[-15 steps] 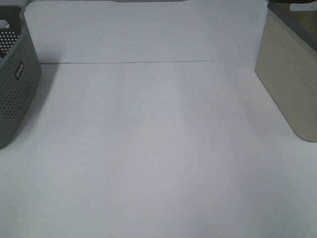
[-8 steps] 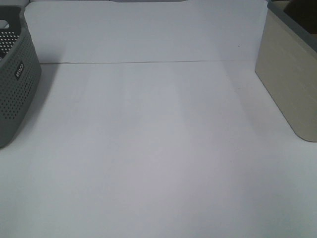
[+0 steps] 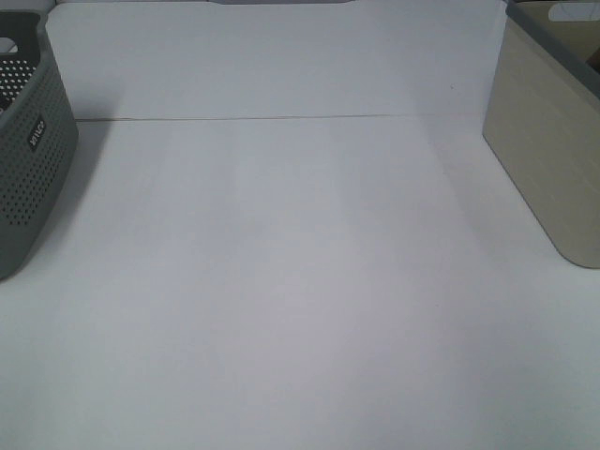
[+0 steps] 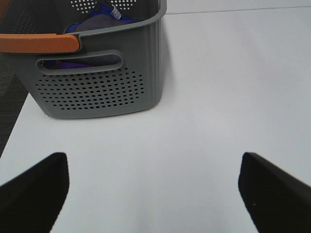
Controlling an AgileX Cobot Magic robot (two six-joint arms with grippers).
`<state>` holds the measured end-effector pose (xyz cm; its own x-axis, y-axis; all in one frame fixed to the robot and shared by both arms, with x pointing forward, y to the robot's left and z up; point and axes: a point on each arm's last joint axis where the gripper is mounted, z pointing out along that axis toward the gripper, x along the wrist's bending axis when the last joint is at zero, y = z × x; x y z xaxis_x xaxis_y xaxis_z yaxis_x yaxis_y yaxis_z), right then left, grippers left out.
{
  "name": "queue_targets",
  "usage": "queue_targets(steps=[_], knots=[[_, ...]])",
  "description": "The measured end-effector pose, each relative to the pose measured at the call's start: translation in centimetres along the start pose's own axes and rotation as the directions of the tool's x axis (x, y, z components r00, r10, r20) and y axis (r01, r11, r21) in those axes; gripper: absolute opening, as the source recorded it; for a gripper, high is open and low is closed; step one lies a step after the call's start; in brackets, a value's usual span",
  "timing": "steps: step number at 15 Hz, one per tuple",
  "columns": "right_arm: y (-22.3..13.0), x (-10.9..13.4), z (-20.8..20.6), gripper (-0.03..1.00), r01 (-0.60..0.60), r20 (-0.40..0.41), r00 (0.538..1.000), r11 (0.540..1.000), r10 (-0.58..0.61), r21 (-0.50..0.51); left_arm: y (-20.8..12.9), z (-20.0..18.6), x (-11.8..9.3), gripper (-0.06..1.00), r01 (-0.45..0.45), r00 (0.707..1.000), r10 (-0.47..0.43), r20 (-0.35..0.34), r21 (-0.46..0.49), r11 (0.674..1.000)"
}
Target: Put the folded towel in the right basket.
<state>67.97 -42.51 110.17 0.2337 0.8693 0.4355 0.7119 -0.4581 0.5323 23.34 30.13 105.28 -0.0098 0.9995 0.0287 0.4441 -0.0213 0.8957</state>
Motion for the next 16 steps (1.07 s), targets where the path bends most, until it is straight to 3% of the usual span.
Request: queue_targets(steps=[3,4,5,8,10,13,16], knots=[[-0.2,-0.1,0.0,0.68,0.011,0.016,1.0,1.0,-0.011,0.026,0.0,0.0,0.0,0.88,0.0,1.0,0.0,0.0,0.0,1.0],[-0.3,-0.2,0.0,0.79,0.016,0.025,1.0,0.999,-0.017,0.038,0.0,0.0,0.0,0.88,0.0,1.0,0.0,0.0,0.0,1.0],[-0.5,-0.3,0.0,0.84,0.021,0.032,0.999,0.998,-0.023,0.053,0.0,0.0,0.0,0.88,0.0,1.0,0.0,0.0,0.0,1.0],[-0.9,-0.1,-0.1,0.87,0.016,0.019,1.0,0.995,-0.018,0.1,0.0,0.0,0.0,0.88,0.0,1.0,0.0,0.0,0.0,1.0],[-1.2,1.2,-1.3,0.87,0.027,-0.047,0.999,0.993,-0.022,0.118,0.0,0.0,0.0,0.88,0.0,1.0,0.0,0.0,0.0,1.0],[-2.5,5.2,-1.4,0.87,0.179,-0.083,0.982,0.971,-0.168,0.157,0.0,0.0,0.0,0.88,0.0,1.0,0.0,0.0,0.0,1.0],[-5.3,10.1,0.3,0.87,0.366,-0.057,0.93,0.9,-0.363,0.237,0.0,0.0,0.0,0.88,0.0,1.0,0.0,0.0,0.0,1.0]])
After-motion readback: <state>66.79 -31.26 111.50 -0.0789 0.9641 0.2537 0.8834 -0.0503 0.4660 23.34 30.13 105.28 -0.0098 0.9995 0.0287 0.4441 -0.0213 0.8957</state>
